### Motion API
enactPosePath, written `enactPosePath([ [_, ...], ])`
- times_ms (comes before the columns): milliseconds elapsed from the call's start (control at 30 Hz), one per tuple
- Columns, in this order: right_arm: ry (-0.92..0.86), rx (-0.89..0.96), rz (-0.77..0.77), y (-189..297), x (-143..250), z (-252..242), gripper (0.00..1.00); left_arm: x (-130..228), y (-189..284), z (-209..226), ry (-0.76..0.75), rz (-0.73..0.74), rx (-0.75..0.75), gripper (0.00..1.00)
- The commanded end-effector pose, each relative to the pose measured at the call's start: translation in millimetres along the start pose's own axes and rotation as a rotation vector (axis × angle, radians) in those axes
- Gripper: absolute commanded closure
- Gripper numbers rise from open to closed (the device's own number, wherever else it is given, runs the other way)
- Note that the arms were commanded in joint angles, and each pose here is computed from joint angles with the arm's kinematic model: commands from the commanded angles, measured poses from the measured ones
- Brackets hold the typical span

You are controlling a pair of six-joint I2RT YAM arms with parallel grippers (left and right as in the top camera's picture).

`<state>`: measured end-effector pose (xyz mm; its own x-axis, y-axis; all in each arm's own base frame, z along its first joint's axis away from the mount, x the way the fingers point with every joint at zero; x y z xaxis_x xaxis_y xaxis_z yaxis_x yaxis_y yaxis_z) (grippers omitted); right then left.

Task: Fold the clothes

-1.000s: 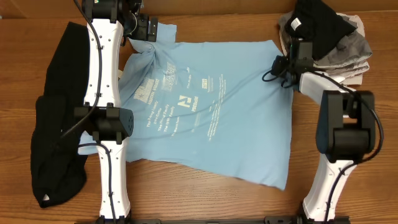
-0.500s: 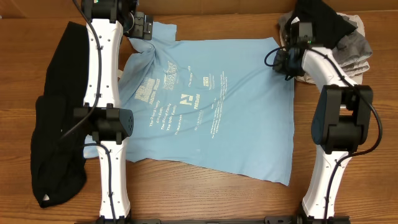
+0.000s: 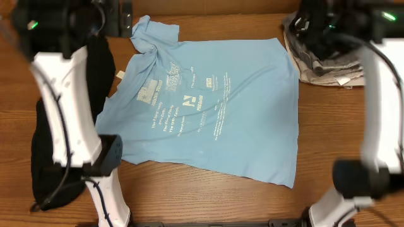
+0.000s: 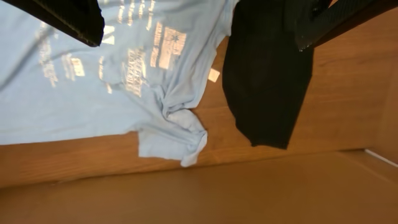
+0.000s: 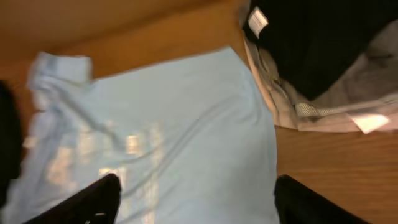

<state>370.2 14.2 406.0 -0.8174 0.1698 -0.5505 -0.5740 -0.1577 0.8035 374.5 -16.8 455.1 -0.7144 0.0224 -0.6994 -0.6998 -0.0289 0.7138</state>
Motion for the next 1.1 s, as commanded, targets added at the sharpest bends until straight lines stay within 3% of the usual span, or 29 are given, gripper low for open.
enactPosePath([
  [0, 0.000, -0.037, -0.069, 58, 18, 12, 0.14, 1, 10, -6, 0.010, -0.014, 0.068, 0.00],
  [300, -0.046, -0.069, -0.125, 151, 84, 16, 0.09, 12, 69, -4, 0.038, -0.083, 0.104, 0.00],
  [533, -0.125, -0.110, -0.145, 183, 139, 15, 0.09, 50, 79, -1, 0.073, 0.073, 0.080, 0.00],
  [800, -0.213, -0.024, 0.137, 120, 198, -6, 0.00, 119, 3, -1, 0.163, 0.498, -0.023, 0.00],
  [1067, -0.411, 0.143, 0.400, 24, 242, -31, 0.00, 196, -87, -7, 0.200, 0.734, -0.063, 0.00],
])
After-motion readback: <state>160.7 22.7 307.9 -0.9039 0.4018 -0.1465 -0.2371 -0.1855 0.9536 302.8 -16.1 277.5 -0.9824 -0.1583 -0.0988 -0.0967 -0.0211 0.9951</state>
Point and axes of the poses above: each gripper's point midway between its finger pads, its own y axis back along the fingers, its own z axis along the line the jaws close on, x = y × z, the point moved 9 cm from there along y, back along the fingers, and after that the axes turned 3 degrees about y, right-handed, at the moved point
